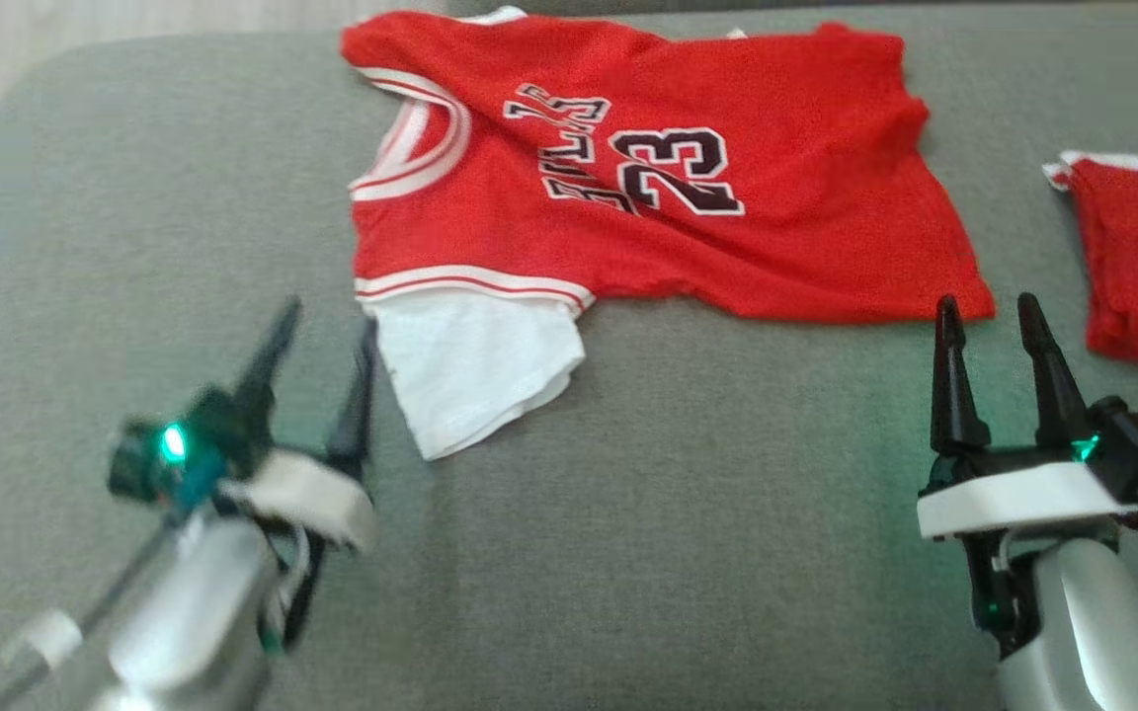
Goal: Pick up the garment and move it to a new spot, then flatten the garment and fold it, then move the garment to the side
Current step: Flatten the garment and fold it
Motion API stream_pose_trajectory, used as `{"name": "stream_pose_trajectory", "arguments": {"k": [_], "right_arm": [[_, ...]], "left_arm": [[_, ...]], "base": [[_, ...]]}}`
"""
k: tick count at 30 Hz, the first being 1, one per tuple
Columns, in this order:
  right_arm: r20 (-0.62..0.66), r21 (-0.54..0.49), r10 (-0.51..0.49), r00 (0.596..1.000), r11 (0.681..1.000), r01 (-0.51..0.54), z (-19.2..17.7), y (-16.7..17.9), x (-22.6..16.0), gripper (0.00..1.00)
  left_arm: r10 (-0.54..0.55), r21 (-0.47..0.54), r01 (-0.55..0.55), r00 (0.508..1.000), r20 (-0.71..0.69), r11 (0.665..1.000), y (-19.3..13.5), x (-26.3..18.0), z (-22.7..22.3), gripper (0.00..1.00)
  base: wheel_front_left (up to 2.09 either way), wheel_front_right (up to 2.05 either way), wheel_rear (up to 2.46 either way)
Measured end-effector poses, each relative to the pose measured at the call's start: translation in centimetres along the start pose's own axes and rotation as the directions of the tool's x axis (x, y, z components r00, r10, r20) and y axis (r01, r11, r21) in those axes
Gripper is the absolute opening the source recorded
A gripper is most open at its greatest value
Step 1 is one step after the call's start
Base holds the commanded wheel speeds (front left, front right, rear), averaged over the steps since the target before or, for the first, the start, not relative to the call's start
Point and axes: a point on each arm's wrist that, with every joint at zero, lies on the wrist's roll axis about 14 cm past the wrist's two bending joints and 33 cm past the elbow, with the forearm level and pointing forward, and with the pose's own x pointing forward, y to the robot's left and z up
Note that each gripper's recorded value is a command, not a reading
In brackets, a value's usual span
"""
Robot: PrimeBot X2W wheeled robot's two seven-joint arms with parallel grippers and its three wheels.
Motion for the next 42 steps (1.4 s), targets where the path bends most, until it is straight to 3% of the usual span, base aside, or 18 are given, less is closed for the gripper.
{"name": "stream_pose_trajectory", "arguments": {"k": [5,10,20,28,30,31,37,42], "right_arm": [[0.017,0.004,0.030,0.999,1.000,-0.030,0.6,1.2,0.2,1.00],[0.013,0.004,0.034,0.999,0.999,-0.034,0.4,1.3,0.2,1.00],[-0.036,0.004,-0.013,0.999,1.000,0.013,-1.3,-0.5,-0.3,1.00],[-0.055,0.008,-0.045,0.997,0.999,0.046,-2.0,-1.6,-0.6,1.00],[-0.057,0.007,-0.051,0.997,0.999,0.051,-2.0,-1.8,-0.7,1.00],[-0.056,0.007,-0.051,0.997,0.999,0.052,-2.0,-1.8,-0.7,1.00],[-0.044,0.004,-0.073,0.996,0.997,0.074,-1.4,-2.4,-1.0,1.00],[-0.062,-0.026,-0.104,0.993,0.994,0.103,-1.8,-3.5,-1.5,1.00]], "left_arm": [[0.045,-0.086,-0.046,0.999,-0.006,0.995,-0.8,-3.6,-1.2,1.00],[0.038,-0.092,-0.037,0.999,0.006,0.995,-1.0,-3.7,-1.0,1.00],[-0.095,-0.130,0.062,0.960,-0.263,0.990,-4.6,-3.0,-8.0,1.00],[-0.114,-0.131,0.074,0.939,-0.326,0.989,-4.8,-1.7,-9.3,1.00],[-0.131,-0.143,0.087,0.932,-0.339,0.986,-5.1,-1.3,-9.3,0.28],[-0.140,-0.149,0.093,0.930,-0.341,0.984,-5.2,-1.3,-9.3,0.00],[-0.146,-0.160,0.101,0.945,-0.294,0.982,-5.6,-1.4,-8.0,0.00],[-0.069,-0.163,0.050,0.992,-0.109,0.985,-4.3,-1.1,-3.9,0.00]], "base": [[0.00,0.00,0.00],[0.00,0.00,0.00],[0.00,0.00,0.00],[0.00,0.00,0.00],[0.00,0.00,0.00],[0.00,0.00,0.00],[0.00,0.00,0.00],[0.00,0.00,0.00]]}}
